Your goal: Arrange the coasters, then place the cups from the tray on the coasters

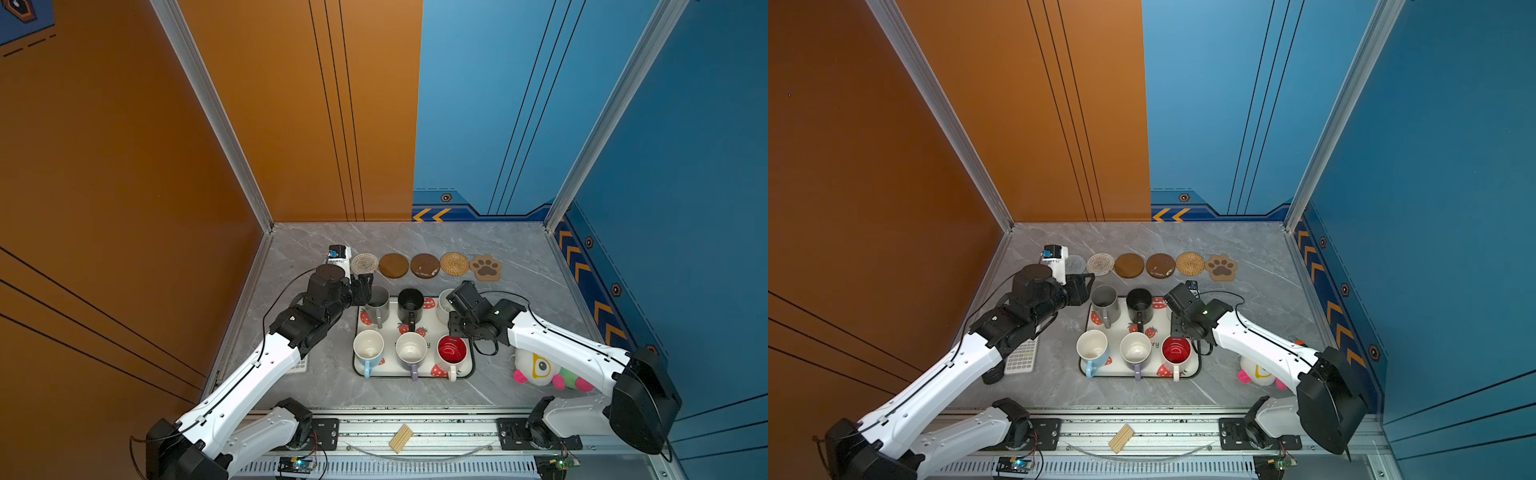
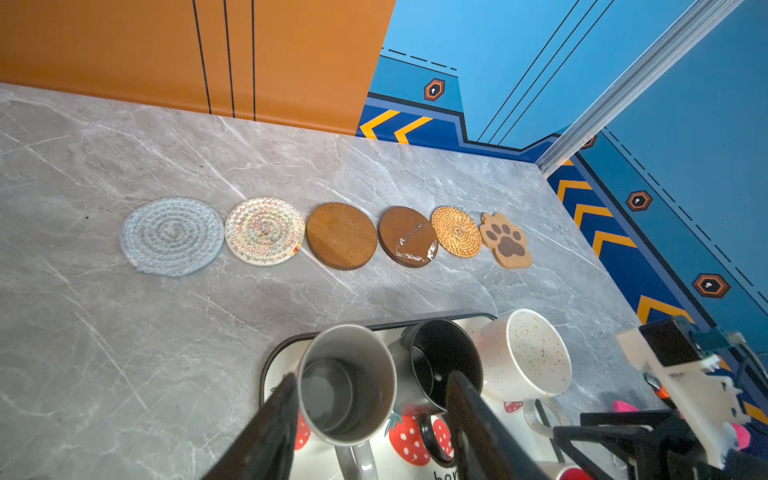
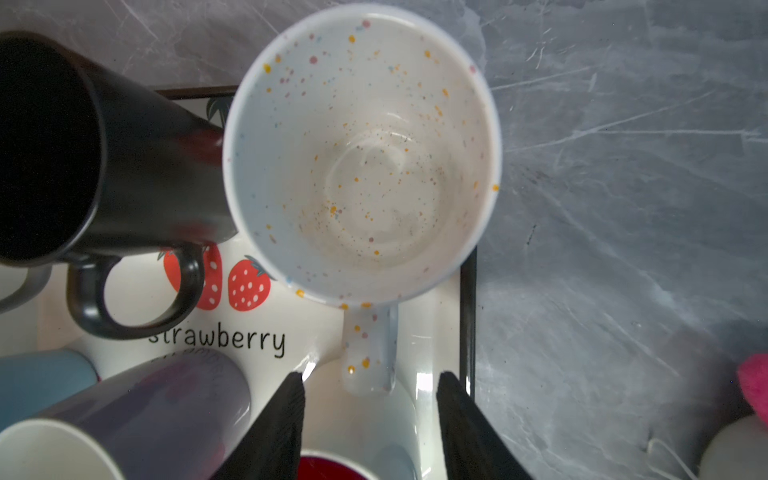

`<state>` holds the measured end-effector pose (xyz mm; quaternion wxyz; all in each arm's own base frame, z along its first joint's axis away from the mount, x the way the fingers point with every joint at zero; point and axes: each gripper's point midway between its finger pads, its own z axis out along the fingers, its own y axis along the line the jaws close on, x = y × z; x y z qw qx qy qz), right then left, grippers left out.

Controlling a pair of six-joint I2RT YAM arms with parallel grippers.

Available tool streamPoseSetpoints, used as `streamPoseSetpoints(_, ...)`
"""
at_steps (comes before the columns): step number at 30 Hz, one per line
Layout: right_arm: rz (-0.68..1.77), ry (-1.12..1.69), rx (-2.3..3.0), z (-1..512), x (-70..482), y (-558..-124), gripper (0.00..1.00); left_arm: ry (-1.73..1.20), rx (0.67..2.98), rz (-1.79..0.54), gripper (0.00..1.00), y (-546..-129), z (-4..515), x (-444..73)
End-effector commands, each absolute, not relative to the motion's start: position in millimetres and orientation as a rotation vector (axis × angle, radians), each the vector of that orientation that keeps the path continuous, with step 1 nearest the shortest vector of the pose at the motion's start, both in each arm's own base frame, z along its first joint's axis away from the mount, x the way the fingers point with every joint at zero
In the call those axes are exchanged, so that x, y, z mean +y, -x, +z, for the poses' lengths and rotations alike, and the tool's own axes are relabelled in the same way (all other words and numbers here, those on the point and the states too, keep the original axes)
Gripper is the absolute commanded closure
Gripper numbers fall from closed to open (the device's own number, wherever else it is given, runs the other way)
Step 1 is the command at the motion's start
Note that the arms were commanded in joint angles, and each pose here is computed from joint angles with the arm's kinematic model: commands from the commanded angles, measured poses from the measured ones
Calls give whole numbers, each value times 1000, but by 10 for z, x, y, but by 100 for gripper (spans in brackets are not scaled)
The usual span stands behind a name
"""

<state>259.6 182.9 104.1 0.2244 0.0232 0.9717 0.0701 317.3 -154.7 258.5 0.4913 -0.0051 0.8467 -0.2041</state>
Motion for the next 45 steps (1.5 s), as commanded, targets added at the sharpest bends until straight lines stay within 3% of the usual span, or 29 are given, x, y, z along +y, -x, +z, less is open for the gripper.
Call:
streamPoseSetpoints(1, 197, -98, 2679, 981, 1828, -2647, 51, 27, 2056, -456, 42, -3165, 2553, -1453)
streamPoseSetpoints(26, 52, -134, 2674, 705, 1736, -2768, 62, 28, 2062, -475, 41, -3192, 2532, -1471)
streamPoseSetpoints(36, 39, -128, 2677, 669, 1741, -2784, 78, 22, 2065, -488, 41, -3212, 2516, -1502)
streamPoseSetpoints(42, 46, -129, 2659, 739, 1744, -2809, 99, 25, 2066, -496, 42, -3230, 2542, -1518)
streamPoseSetpoints(45, 38, -123, 2649, 791, 1731, -2820, 100, 25, 2068, -497, 42, -3224, 2537, -1520)
